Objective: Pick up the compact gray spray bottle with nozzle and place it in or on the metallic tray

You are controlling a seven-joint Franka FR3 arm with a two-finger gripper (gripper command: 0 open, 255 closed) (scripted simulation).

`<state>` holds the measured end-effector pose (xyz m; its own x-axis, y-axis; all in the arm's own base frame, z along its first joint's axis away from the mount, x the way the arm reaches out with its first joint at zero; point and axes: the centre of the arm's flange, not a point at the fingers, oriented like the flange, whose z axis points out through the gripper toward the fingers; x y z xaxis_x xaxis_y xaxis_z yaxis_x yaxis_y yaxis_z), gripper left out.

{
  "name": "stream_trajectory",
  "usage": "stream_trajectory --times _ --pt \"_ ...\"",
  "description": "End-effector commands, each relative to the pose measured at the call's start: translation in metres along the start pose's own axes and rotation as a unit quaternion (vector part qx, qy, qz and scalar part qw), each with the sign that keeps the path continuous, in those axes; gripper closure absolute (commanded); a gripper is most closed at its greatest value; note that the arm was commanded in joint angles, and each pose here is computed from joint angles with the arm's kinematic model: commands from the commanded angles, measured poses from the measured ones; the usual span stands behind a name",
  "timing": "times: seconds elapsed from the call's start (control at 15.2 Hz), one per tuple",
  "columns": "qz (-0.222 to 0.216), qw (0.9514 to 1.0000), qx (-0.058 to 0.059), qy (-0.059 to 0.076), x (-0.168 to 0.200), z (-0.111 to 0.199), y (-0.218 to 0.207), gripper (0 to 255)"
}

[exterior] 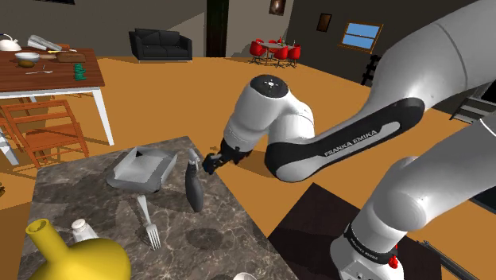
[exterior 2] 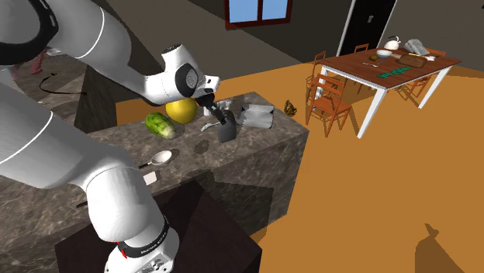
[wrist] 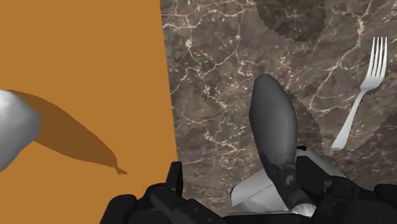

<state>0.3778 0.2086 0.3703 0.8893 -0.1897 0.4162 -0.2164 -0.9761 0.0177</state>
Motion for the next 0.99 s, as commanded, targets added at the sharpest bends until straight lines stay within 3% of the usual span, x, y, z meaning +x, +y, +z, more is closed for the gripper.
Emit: stream_trajectory --times 0.0,0.33,0.92 --pt "0.006 0.9999 0.002 0.016 -0.002 0.017 -0.018 0" --pt "0.016 0.9984 0.001 0.054 -0.007 0.062 -0.067 0" --pt "0.017 0.9983 0.001 0.056 -0.003 0.105 -0.070 0"
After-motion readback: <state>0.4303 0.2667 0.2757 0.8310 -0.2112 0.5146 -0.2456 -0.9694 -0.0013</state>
